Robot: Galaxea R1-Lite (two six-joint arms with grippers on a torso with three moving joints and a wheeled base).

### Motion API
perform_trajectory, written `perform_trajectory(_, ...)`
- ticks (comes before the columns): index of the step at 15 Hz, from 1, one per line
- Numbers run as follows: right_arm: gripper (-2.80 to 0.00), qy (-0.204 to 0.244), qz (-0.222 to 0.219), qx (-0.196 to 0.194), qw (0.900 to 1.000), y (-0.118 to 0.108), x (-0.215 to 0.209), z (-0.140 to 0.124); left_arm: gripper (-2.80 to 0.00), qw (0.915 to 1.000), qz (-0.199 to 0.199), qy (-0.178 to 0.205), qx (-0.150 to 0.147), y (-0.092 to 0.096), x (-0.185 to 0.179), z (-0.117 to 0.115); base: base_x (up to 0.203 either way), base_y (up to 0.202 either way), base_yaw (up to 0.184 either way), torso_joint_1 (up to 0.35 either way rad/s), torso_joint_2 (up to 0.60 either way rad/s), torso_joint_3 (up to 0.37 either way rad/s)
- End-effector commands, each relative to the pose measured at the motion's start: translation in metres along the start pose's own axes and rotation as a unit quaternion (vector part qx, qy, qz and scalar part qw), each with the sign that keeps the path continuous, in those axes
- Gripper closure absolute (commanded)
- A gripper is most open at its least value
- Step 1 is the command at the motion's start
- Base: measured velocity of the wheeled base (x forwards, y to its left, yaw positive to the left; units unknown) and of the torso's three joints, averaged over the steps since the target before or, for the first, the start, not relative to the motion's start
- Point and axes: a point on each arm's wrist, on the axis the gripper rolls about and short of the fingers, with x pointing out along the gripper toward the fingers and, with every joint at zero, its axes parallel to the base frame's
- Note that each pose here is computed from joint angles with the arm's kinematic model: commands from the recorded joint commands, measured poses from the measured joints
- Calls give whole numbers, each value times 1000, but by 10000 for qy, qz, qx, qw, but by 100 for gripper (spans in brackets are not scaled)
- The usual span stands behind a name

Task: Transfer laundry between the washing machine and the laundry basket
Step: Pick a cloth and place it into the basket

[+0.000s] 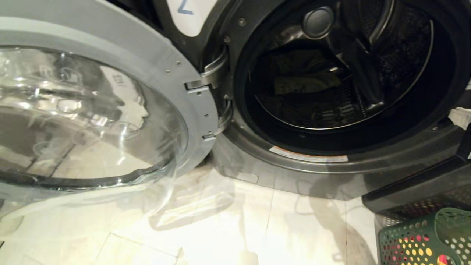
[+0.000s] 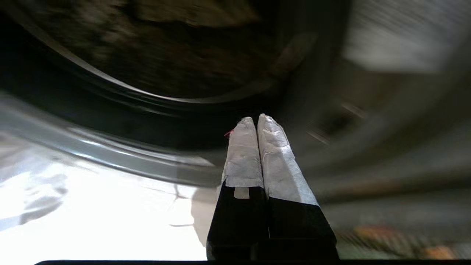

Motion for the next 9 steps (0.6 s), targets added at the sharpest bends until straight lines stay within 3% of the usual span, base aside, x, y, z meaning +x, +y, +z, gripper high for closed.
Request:
perform_trajectory(1, 0, -4, -9, -5, 10000, 0, 0, 0, 0, 9998, -13, 197, -2, -1, 2, -11, 0, -14, 172, -2, 2, 2)
perform_trajectory(6, 0, 430, -90, -196, 9988, 3, 8, -22, 0, 9998, -21, 197, -2, -1, 2, -11, -1, -9, 166, 3, 2, 1)
perform_trajectory(9, 0, 995, -101, -383, 9942, 10, 24, -49, 0, 9998, -13, 190, -2, -1, 2, -11, -1, 0, 72, 3, 3, -1)
